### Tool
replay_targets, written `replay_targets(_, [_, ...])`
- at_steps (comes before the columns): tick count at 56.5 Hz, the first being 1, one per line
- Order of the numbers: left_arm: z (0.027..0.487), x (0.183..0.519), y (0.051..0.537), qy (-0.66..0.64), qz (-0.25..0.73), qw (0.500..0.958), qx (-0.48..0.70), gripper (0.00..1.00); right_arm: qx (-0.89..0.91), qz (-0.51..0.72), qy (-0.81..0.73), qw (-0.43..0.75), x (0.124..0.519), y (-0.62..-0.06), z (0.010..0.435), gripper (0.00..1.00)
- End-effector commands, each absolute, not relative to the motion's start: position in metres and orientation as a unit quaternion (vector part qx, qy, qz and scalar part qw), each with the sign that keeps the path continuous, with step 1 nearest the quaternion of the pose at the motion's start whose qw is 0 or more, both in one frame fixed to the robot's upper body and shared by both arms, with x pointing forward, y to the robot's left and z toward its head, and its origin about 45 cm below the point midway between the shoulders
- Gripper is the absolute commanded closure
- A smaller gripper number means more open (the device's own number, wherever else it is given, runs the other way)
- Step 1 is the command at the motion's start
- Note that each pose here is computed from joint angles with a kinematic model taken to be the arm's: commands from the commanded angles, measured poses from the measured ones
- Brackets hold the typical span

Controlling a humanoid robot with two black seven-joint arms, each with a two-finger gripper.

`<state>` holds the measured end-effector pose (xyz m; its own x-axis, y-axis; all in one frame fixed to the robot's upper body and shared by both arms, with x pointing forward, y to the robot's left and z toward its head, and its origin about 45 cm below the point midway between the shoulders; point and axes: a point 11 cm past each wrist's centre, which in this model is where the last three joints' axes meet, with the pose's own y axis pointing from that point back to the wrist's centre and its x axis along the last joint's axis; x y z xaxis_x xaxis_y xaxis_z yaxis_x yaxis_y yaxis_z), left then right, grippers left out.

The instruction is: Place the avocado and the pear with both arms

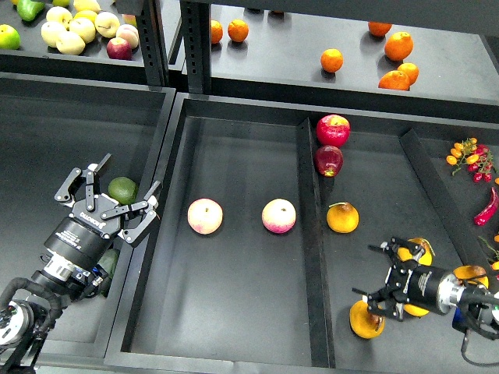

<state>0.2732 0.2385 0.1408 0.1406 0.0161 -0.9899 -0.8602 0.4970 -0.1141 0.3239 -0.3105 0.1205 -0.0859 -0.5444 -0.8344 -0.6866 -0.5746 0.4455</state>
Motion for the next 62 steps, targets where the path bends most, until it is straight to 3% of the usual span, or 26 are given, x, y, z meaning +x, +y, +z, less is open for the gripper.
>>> replay_targets(1, [0.139, 0.273, 0.237, 0.562, 0.338, 0.662, -0.364, 0.01, -0.651, 0.596, 0.442, 0.158, 0.346, -0.283, 0.134, 0.02])
replay_targets(16, [0.137, 0.273, 0.238, 0.562, 0.341, 0.661, -0.361, 0.01, -0.597, 0.639, 0.409, 0.259, 0.364, -0.218, 0.138, 0.01])
replay_targets(34, [0.128, 0.283, 0.249, 0.561, 0.360, 0.652, -0.361, 0.01, -0.586, 0.614, 0.430, 0.307, 0.374, -0.253, 0.145, 0.01])
replay_targets(51, [0.176, 0.330, 0.289, 0.485, 0.381, 0.662, -0.426, 0.01, -0.627, 0.577, 0.404, 0.331, 0.373, -0.253, 0.153, 0.01])
replay_targets(62, [0.191, 0.341, 0.289, 0.455, 0.416, 0.687, -0.384, 0.01, -0.638, 0.566, 0.396, 0.338, 0.385, -0.251, 0.168, 0.00])
